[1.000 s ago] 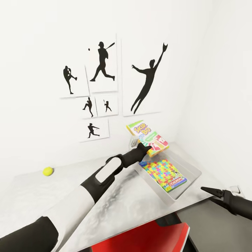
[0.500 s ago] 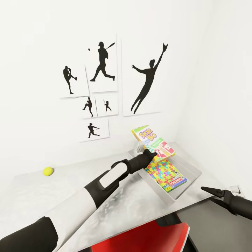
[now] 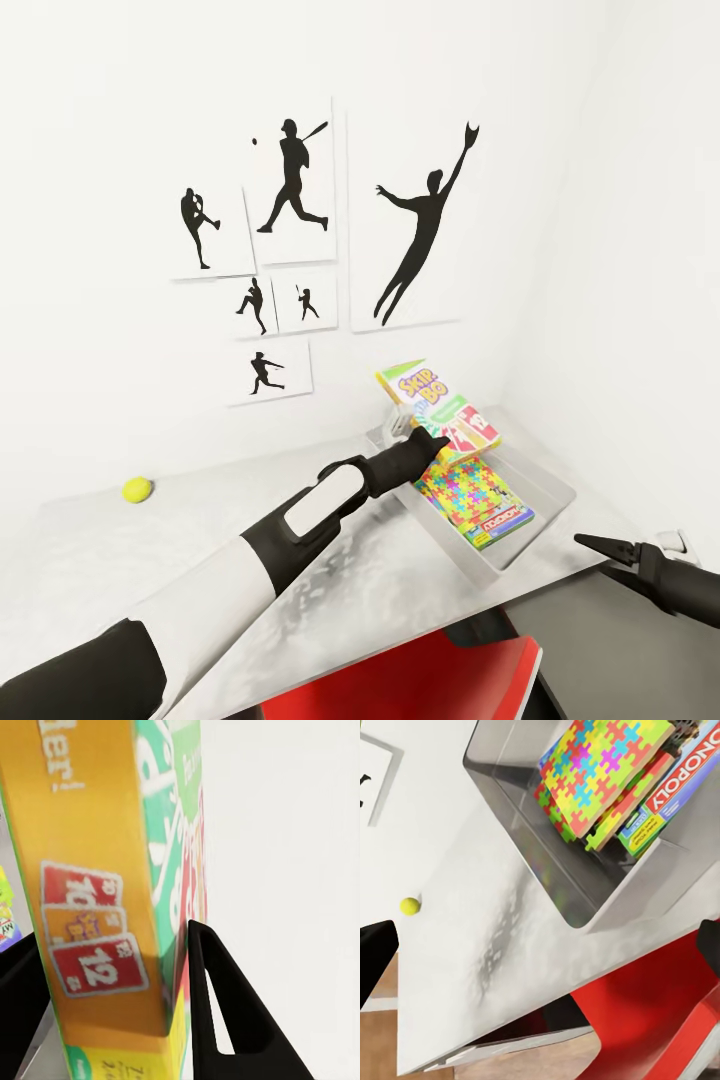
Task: Put all the toys in the child's room - the three board games (two on the bed and one on the table), the two jigsaw puzzles on the table, and the tennis ball on the table - inside the toy box on the table in the child's room.
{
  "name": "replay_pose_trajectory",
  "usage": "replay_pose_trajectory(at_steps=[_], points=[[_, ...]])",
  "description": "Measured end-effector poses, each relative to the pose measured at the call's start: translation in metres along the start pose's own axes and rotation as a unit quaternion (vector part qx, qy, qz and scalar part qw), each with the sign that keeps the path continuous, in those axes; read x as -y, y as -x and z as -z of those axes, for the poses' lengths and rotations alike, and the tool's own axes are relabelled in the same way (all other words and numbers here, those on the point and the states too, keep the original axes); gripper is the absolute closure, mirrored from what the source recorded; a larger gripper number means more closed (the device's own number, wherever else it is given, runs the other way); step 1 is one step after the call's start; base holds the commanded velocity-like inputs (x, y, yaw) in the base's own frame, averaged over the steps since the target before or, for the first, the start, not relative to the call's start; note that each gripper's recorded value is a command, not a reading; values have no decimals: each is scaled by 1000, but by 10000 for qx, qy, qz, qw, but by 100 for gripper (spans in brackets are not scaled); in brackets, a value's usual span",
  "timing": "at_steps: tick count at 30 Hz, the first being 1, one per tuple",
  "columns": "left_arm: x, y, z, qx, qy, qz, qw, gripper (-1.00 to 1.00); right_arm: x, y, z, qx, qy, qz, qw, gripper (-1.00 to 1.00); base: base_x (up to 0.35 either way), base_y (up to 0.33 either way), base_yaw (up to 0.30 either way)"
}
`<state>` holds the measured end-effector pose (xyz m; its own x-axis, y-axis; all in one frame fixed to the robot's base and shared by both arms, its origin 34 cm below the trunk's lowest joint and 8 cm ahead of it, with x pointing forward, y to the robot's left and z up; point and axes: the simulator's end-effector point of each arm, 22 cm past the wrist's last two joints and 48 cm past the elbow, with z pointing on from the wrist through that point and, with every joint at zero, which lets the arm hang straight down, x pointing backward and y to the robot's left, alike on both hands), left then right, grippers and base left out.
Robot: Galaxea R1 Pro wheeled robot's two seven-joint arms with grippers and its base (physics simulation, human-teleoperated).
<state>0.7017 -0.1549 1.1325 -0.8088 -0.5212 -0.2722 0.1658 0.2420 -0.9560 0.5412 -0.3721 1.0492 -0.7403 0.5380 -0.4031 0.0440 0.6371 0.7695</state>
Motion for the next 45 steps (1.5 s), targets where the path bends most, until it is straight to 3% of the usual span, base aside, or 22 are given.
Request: replay_pose_trajectory(at_steps=[9,21,27,33,39,43,45], points=[[-19,0,1,0,448,-25,9990,100,0,-1,0,0,0,-11,10000,-100,0,0,0],[-24,-3,-1,-36,588,32,9983,100,5,-3,-5,-45,-33,-62,10000,-100,0,0,0],[-34,-2,0,-31,947,127,9954,100,11,-5,-7,-79,-78,-114,9999,-100,0,0,0],[-27,-2,-1,-31,884,139,9960,100,20,-7,-9,-117,-148,-198,9996,-100,0,0,0],[3,24,-9,106,681,-52,9976,100,23,-10,-12,-159,-171,-236,9994,-100,0,0,0],[2,32,-12,299,693,-22,9971,100,26,-11,-13,-176,-197,-258,9993,-100,0,0,0],[-5,22,-14,228,758,-97,9968,100,27,-11,-14,-186,-208,-267,9993,-100,0,0,0]])
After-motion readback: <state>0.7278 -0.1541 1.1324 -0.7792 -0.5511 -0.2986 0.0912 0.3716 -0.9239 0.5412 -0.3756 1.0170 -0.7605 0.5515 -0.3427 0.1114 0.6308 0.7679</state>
